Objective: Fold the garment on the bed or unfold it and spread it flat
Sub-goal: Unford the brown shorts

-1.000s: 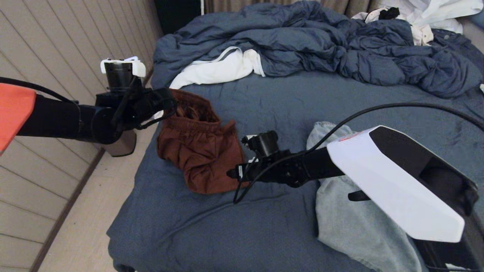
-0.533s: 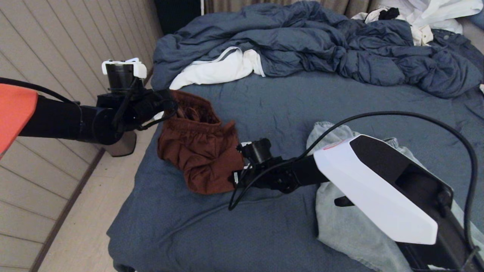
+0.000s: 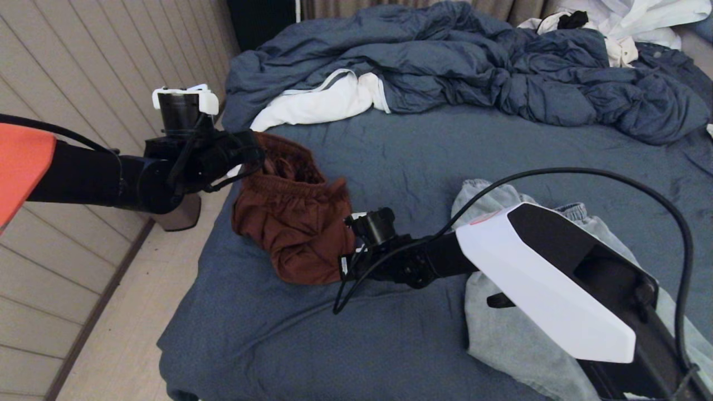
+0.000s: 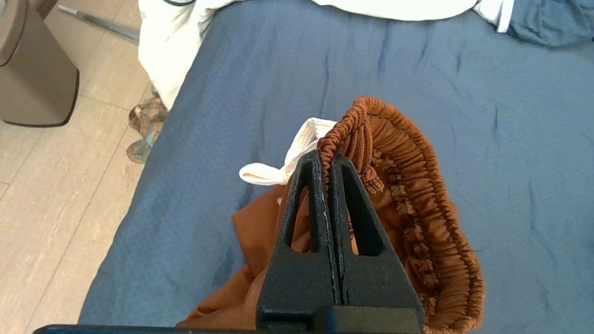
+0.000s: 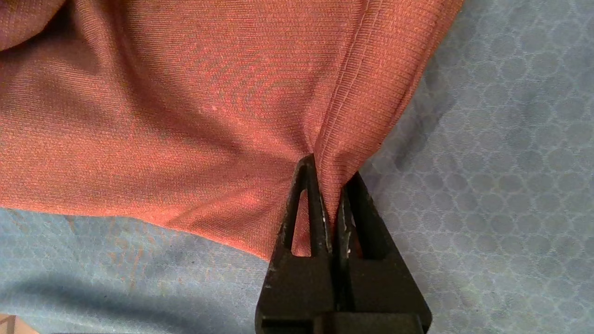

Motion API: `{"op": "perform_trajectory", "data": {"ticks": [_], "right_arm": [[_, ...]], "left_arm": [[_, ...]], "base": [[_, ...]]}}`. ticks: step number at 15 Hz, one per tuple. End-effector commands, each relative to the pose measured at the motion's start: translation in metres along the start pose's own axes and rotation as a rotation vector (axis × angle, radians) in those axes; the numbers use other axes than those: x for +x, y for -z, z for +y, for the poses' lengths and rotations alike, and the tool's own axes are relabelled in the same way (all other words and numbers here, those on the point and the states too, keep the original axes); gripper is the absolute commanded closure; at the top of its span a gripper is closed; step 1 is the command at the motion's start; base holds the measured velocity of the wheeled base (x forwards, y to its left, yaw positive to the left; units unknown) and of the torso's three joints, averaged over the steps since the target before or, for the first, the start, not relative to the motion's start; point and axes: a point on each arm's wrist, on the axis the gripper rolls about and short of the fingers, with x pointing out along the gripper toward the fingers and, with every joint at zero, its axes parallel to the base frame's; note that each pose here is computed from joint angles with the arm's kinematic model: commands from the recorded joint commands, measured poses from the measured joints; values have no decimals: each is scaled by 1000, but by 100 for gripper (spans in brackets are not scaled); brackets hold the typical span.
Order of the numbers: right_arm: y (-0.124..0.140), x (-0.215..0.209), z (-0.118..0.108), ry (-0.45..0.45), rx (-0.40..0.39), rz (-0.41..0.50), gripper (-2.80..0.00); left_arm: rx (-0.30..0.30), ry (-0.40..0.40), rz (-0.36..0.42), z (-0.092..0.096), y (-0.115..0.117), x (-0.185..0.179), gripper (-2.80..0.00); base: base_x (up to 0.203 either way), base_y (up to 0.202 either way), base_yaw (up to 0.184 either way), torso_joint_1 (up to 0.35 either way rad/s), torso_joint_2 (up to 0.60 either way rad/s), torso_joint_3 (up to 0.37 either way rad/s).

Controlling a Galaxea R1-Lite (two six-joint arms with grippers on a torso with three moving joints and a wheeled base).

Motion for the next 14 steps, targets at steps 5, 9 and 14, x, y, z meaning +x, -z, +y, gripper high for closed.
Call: {"op": "perform_trajectory", "data": {"ticks": [5,9,14], "right_arm": [[-24,-30,-17,56,32,-61,0],[-43,-69,-79,164,98,-97,0],[-23,-98,-151,269,153,-100,0]], "left_arm": [[-18,-1,-26,2,-11,-10,0],[-31,-51,-9,24,-10,-18,0],[-40,-50,37,41,-5,-37,0]], "base": [[0,0,0,0,0,0],[0,0,0,0,0,0],[0,0,0,0,0,0]]}}
